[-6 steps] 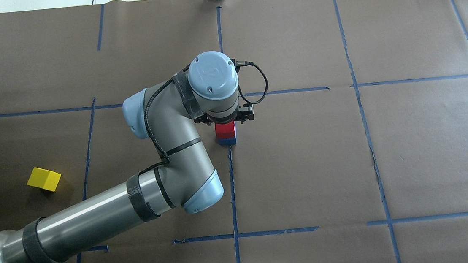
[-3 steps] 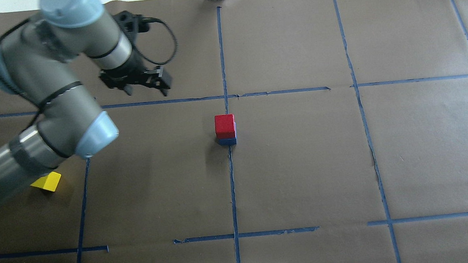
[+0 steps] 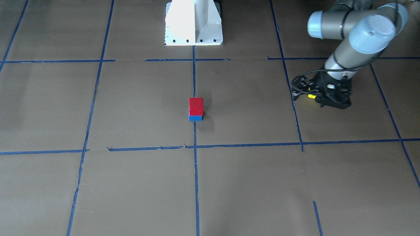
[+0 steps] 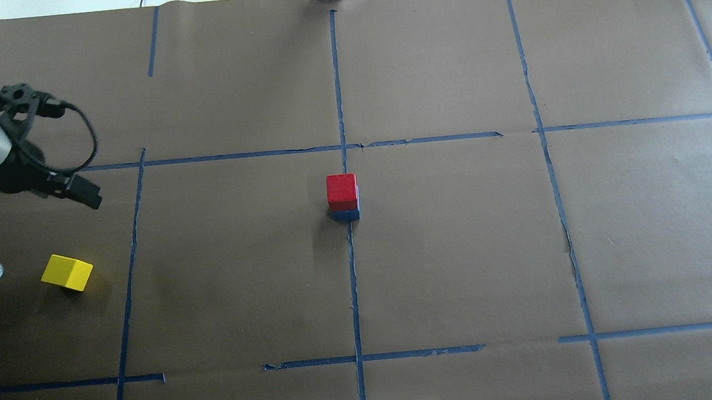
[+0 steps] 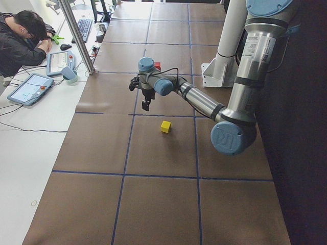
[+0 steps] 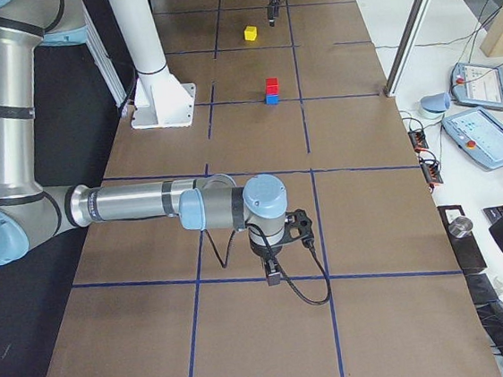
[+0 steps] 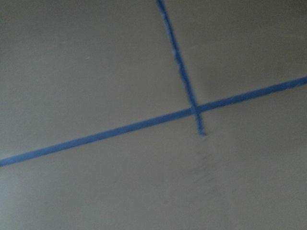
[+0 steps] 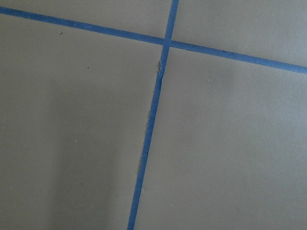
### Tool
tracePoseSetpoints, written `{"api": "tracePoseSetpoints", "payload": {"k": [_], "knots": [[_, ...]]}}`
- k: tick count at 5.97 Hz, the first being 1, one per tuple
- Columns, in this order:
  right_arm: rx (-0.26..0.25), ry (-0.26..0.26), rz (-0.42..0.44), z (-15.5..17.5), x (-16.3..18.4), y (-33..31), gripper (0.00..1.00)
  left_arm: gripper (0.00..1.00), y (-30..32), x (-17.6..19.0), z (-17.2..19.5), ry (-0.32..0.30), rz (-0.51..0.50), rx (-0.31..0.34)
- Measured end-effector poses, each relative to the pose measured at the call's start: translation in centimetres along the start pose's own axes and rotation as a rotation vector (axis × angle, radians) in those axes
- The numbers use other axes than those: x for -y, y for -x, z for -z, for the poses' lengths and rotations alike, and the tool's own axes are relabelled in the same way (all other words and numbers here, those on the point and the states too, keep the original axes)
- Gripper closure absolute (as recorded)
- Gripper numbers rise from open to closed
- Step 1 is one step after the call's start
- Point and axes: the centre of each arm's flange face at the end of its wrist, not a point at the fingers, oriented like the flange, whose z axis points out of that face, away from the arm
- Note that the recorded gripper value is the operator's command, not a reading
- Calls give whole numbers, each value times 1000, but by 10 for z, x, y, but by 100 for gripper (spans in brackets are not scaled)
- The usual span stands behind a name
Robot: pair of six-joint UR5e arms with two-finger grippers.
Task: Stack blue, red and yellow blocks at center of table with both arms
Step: 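Move the left gripper back toward the yellow cube, then lower the left gripper onto the yellow cube and close it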
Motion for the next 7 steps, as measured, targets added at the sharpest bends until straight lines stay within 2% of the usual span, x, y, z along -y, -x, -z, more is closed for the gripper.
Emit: {"api": "tracePoseSetpoints", "payload": {"k": [1,3,5,7], "knots": [[0,0,0,0,0,0,0,0,28,-32,-8,-28,32,7],[1,-1,2,0,0,1,0,0,31,-65,-31,-99,108,29],[2,0,1,0,-1,0,0,0,14,-80,-56,-95,126,49],[1,2,0,-1,-1,0,0,0,4,-90,-75,-61,110,54]]}}
